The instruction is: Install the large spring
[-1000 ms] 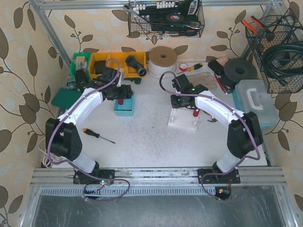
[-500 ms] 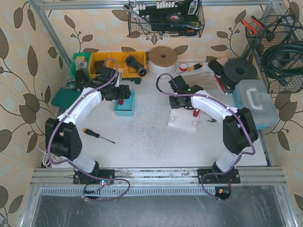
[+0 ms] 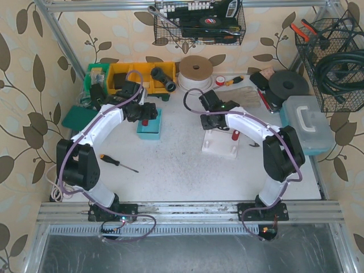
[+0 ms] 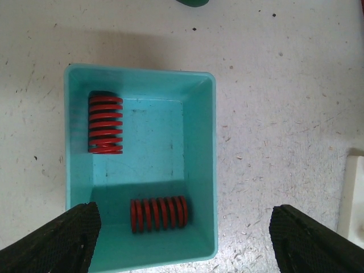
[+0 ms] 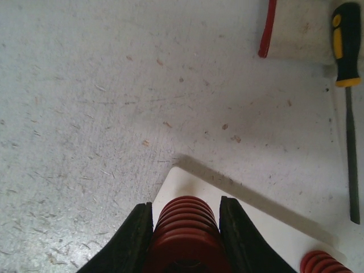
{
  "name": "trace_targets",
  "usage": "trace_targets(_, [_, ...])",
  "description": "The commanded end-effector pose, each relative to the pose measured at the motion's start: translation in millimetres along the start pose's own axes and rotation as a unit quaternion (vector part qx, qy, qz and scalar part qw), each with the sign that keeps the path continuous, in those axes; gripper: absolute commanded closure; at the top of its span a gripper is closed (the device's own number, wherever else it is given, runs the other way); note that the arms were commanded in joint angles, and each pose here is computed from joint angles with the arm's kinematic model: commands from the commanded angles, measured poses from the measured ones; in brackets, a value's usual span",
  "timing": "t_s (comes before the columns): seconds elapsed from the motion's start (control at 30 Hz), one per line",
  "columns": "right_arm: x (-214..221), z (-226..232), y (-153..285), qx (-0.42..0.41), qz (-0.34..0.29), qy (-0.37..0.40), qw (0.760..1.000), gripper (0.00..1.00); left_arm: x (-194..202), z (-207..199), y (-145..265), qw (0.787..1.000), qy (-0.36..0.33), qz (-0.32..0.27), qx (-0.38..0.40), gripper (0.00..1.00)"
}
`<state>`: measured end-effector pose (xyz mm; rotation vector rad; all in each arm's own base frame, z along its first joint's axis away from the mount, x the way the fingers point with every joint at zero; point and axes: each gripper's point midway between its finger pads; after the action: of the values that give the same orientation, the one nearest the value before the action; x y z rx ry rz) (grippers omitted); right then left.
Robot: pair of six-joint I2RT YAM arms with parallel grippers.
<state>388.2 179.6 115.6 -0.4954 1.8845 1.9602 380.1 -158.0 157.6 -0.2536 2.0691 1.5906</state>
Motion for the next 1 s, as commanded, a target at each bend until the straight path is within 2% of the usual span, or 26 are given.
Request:
trace_targets(0.0, [-3,5,-9,0.000,0.001,0.009,1.000,1.00,-12,-5,10,1.000,0.005,-0.013,0.015,0.16])
trace_targets(0.3, [10,0,-30,0.024,0.020,0.012,0.999,0.98,-13,-8,9,1.000,0.001,-0.009,0.021,0.16])
trace_targets(0.43, [16,-2,-37,0.032,0.030,0.007,0.999,0.79,-13,-12,9,0.999,0.000,-0.008,0.033,0.19])
trace_targets(0.63, [11,-2,-22,0.022,0.019,0.006,1.000,0.60,-13,-11,6,0.999,-0.002,-0.003,0.032,0.21])
trace_targets(0.77, [5,1,5,-0.003,0.010,0.001,1.000,0.42,-17,-7,5,1.000,-0.009,-0.001,0.018,0.21])
trace_targets(0.97, [5,-14,73,-0.024,-0.012,-0.024,0.999,0.31,-22,-6,-6,1.000,-0.014,0.016,0.015,0.34])
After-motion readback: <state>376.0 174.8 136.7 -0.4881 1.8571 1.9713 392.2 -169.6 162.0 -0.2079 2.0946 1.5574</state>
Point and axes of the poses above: each gripper's point midway between its finger pads, its own y axis back along the fingers, its own z axis along the line the jaws close on, x = y × z, and after that the axes turned 11 degrees about -y, right-handed
